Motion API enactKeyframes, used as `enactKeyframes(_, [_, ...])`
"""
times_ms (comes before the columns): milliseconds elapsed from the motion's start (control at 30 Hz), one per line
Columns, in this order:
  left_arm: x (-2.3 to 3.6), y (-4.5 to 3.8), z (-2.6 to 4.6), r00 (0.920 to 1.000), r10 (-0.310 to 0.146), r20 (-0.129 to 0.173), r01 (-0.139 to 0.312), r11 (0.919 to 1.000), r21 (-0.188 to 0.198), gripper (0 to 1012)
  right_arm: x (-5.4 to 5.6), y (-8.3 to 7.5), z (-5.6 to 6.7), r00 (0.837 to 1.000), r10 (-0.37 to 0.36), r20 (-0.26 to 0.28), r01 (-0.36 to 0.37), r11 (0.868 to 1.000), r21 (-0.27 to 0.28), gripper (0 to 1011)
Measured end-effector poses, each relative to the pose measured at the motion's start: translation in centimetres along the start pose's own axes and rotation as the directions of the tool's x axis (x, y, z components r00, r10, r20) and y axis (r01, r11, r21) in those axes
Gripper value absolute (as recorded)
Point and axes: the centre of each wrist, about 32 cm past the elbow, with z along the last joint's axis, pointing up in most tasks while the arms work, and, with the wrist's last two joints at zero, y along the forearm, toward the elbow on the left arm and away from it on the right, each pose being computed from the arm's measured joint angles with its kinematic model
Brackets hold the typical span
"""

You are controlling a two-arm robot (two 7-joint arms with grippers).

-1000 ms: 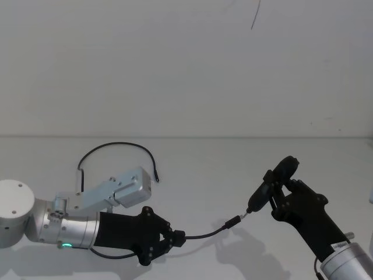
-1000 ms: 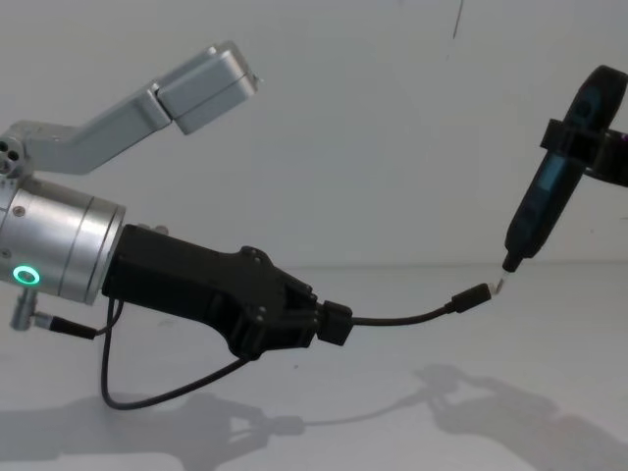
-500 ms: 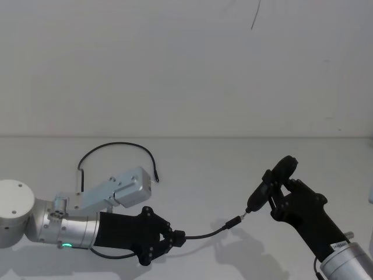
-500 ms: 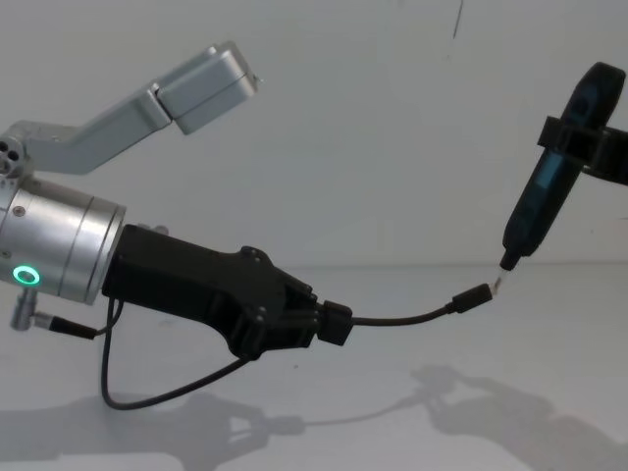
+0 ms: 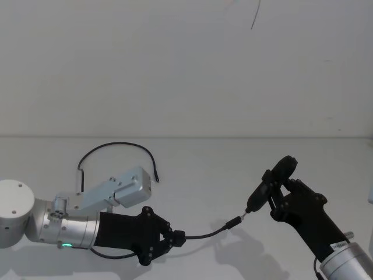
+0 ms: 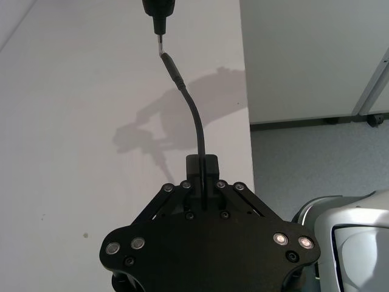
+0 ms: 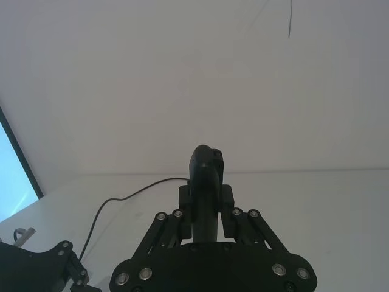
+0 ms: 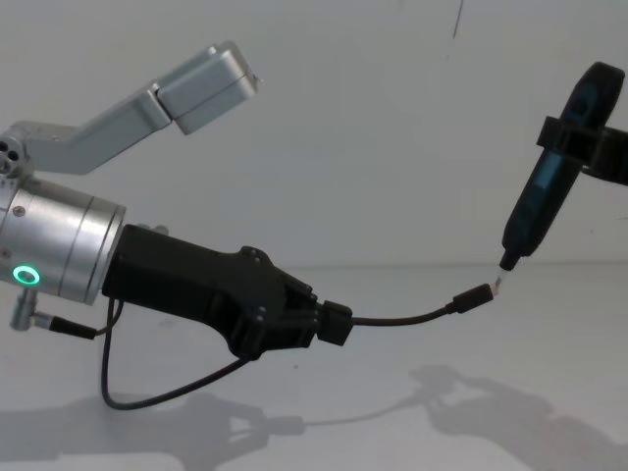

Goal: Pick up the data cable with the one hand.

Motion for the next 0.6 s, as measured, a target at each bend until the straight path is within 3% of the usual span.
enactKeyframes(600, [0.0,0.0,0.0,1.0,0.0,0.0,0.0,1.0,0.0,42,0.01,-0.01,0.01,1.0,0.0,0.002,0.0,1.0,0.0,263])
